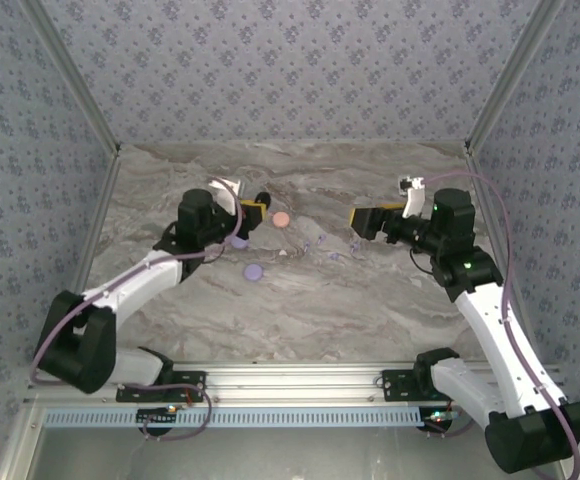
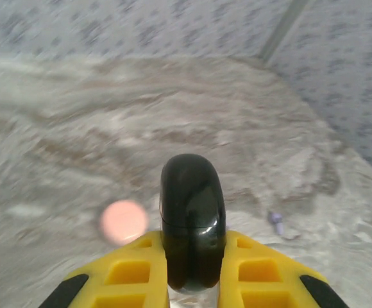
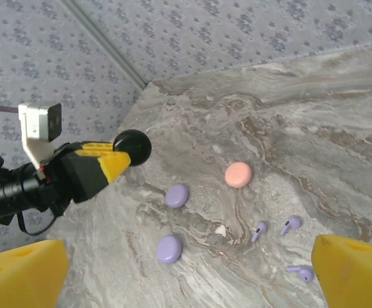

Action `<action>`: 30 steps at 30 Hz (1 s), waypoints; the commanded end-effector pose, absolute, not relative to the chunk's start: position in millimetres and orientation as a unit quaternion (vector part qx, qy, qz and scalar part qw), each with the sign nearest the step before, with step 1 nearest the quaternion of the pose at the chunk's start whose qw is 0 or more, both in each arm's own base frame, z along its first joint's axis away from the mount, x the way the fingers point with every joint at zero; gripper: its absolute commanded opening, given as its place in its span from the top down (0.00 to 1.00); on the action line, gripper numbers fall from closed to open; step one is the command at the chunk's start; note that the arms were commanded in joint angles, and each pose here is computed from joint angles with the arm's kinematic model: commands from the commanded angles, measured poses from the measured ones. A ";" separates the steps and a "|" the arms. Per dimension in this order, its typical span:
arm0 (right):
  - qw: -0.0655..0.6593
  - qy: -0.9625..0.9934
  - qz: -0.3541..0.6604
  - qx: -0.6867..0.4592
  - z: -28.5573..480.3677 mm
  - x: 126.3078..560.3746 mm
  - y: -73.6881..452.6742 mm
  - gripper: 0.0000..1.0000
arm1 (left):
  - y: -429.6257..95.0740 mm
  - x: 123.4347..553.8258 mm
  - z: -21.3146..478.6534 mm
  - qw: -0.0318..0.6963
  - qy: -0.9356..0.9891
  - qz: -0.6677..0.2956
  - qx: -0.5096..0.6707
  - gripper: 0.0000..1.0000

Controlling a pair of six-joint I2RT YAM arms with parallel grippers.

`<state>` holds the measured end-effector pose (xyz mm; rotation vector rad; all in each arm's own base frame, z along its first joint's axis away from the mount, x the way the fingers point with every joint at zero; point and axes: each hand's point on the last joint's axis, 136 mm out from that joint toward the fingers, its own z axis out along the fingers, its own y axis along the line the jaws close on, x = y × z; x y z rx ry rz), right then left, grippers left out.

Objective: Insert wireless bluetooth earbuds into charging case

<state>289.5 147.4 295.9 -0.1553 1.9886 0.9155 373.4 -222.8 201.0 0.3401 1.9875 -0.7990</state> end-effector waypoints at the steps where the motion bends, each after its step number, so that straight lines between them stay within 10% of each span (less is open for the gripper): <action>1: 0.460 0.785 0.413 -0.027 300.8 294.7 146.6 0.00 | -204.9 393.0 162.6 0.392 0.858 -0.318 0.092 1.00; 19: 0.439 0.818 0.372 0.002 272.6 294.0 134.2 0.00 | -221.4 442.7 56.3 0.230 0.908 -0.349 0.020 0.99; 30: 0.416 0.847 0.330 -0.019 257.6 291.7 139.7 0.00 | -201.1 446.2 56.8 0.245 0.917 -0.315 0.018 0.60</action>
